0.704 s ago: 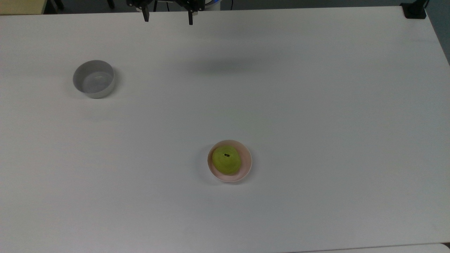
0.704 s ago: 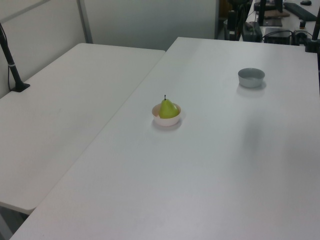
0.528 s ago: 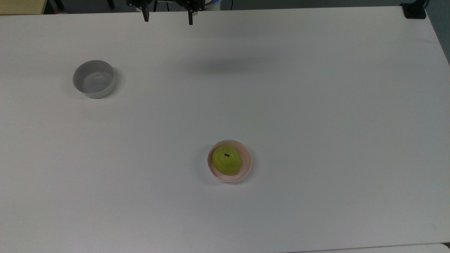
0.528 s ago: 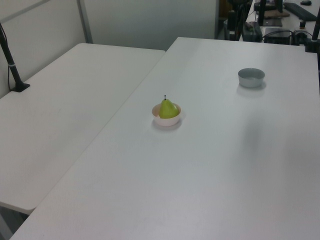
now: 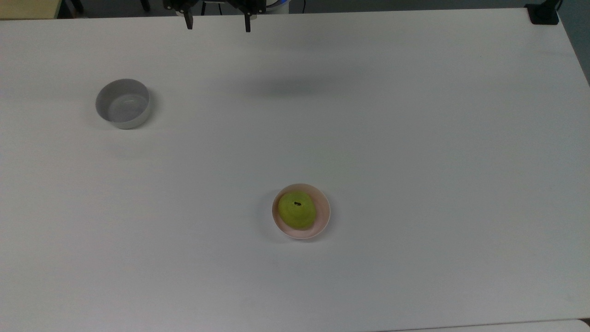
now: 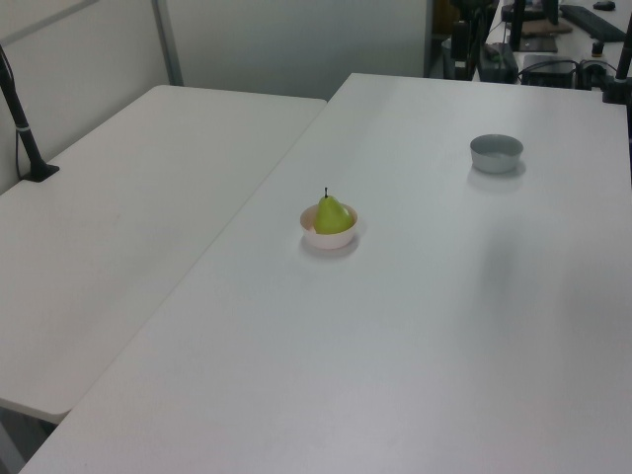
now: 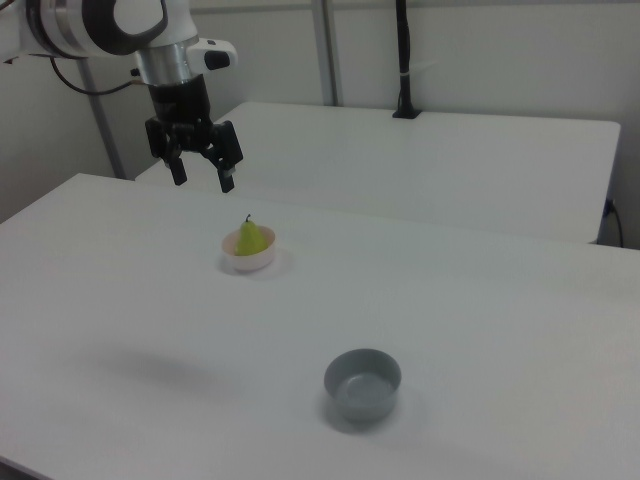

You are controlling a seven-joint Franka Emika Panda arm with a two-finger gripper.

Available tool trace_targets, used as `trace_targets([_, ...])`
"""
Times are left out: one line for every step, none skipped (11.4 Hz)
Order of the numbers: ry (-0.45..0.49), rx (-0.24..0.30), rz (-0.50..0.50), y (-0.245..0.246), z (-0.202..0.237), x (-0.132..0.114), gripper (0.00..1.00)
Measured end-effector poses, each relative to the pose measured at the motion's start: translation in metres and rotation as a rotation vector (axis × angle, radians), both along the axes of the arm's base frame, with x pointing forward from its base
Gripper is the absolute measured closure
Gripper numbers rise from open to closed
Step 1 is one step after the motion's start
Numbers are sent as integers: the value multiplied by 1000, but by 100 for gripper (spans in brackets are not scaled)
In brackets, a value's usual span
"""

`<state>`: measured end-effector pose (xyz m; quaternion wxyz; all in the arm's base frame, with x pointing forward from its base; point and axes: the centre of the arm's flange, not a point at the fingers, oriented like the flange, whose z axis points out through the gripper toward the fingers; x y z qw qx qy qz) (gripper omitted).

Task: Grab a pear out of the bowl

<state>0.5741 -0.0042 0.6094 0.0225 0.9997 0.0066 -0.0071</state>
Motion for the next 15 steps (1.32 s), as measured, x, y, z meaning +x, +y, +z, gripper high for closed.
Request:
trace_targets([1,0,-1,-1,-1,0,0])
trace_targets([2,0,-2,-1,-1,1,0])
trace_targets([-7,0,0,-2,-1,2,0])
trace_targets([-21,0,3,-2,-1,4,0])
trace_targets([-42,0,5,-2,-2,9,0])
trace_targets([-70,0,8,-1,-4,15,0])
trace_targets([-101,0,13,0,-8,23,0])
trace_targets([-132,0,19,3,-13,32,0])
trace_targets([-165,2,27,7,-20,42,0])
trace_targets([-193,4,38,13,-28,52,0])
trace_targets([-212,7,54,22,-38,61,0])
trace_targets([-229,10,70,32,-50,70,0])
trace_targets([-240,12,87,43,-63,79,0])
trace_targets([-248,15,104,54,-76,86,0])
trace_targets([-260,19,123,66,-90,93,0])
